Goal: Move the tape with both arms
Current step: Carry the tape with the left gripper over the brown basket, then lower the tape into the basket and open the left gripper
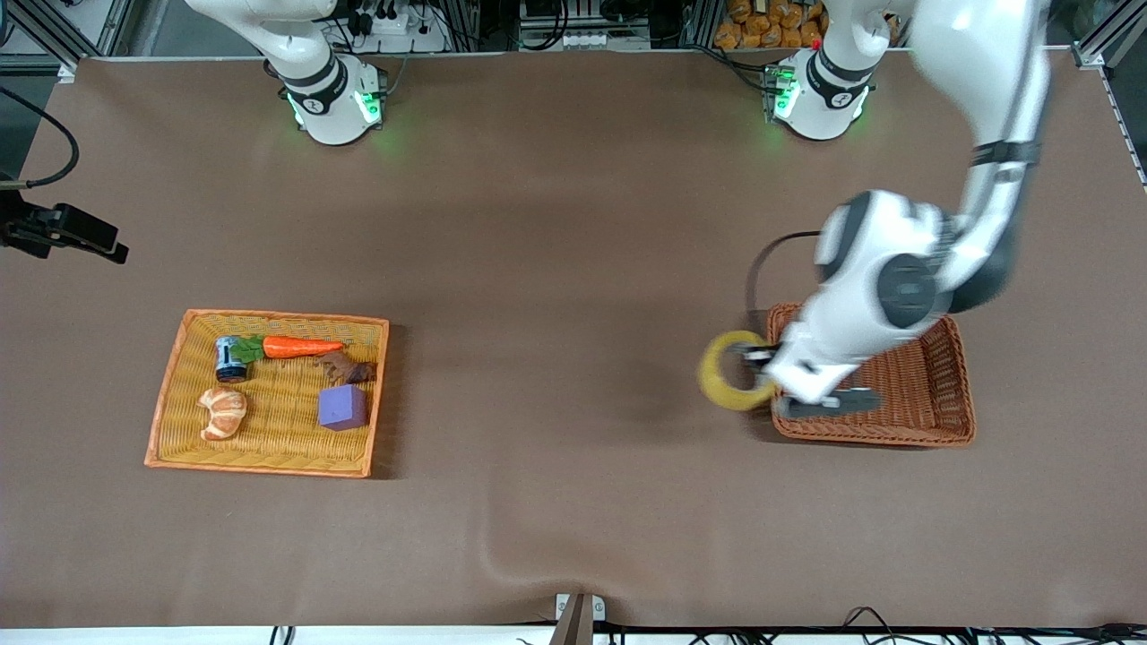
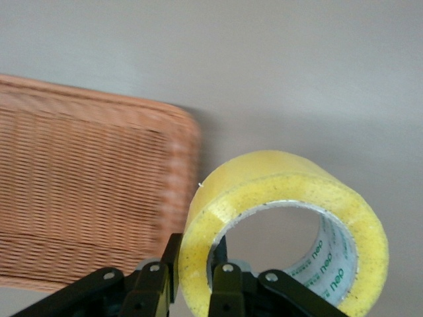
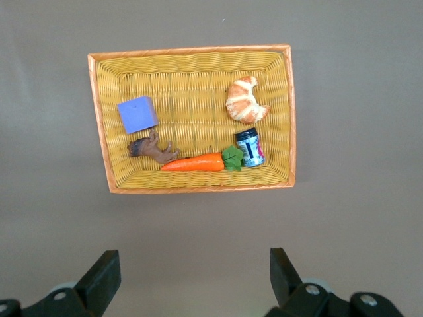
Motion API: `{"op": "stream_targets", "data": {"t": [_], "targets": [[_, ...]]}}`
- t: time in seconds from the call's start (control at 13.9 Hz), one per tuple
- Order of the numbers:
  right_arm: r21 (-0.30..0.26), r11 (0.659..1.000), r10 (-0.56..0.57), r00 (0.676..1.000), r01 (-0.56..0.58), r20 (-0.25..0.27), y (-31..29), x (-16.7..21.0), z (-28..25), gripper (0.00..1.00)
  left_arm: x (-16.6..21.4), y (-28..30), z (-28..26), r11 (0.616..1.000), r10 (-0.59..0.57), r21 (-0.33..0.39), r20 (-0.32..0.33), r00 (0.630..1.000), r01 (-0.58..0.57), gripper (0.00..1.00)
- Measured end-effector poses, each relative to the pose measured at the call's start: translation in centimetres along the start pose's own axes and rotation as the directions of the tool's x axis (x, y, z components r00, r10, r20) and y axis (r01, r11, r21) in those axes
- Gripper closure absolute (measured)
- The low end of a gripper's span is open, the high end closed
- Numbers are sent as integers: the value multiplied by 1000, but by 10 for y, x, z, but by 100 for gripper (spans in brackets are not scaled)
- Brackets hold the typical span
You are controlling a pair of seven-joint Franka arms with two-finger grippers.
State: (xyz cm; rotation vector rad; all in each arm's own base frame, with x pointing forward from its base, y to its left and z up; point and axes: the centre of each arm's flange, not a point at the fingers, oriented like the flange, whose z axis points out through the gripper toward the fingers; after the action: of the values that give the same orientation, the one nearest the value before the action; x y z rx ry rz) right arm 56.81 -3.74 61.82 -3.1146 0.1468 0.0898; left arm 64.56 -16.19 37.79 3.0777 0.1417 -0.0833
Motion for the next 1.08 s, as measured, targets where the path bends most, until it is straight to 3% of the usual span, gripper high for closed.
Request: {"op": "stream_targets", "data": {"t": [0.22,0.36,0.58,0.79,0.94,1.08], "targets": [[3,1000,3,1000,-3,8,2,2,4,0,15,-106,25,999,39,1,57,998,-39,78],[4,1000,3,1000,-3,9,3,3,5,0,9,-147,56,998,61,-5,118,991,-61,78],[5,1000,3,1000,-3,10,3,3,5,0,-3,-173,93,996,87,-15,170,982,-85,78],[22,1000,1,1000,-1,12,1,3,6,0,1,-186,114,991,123,43,146,982,-130,78],[32,999,1,1000,-1,12,0,3,6,0,9,-184,114,986,146,65,118,982,-154,65],[34,999,0,1000,-1,12,0,3,6,0,20,-175,97,982,171,69,79,982,-177,43]]}}
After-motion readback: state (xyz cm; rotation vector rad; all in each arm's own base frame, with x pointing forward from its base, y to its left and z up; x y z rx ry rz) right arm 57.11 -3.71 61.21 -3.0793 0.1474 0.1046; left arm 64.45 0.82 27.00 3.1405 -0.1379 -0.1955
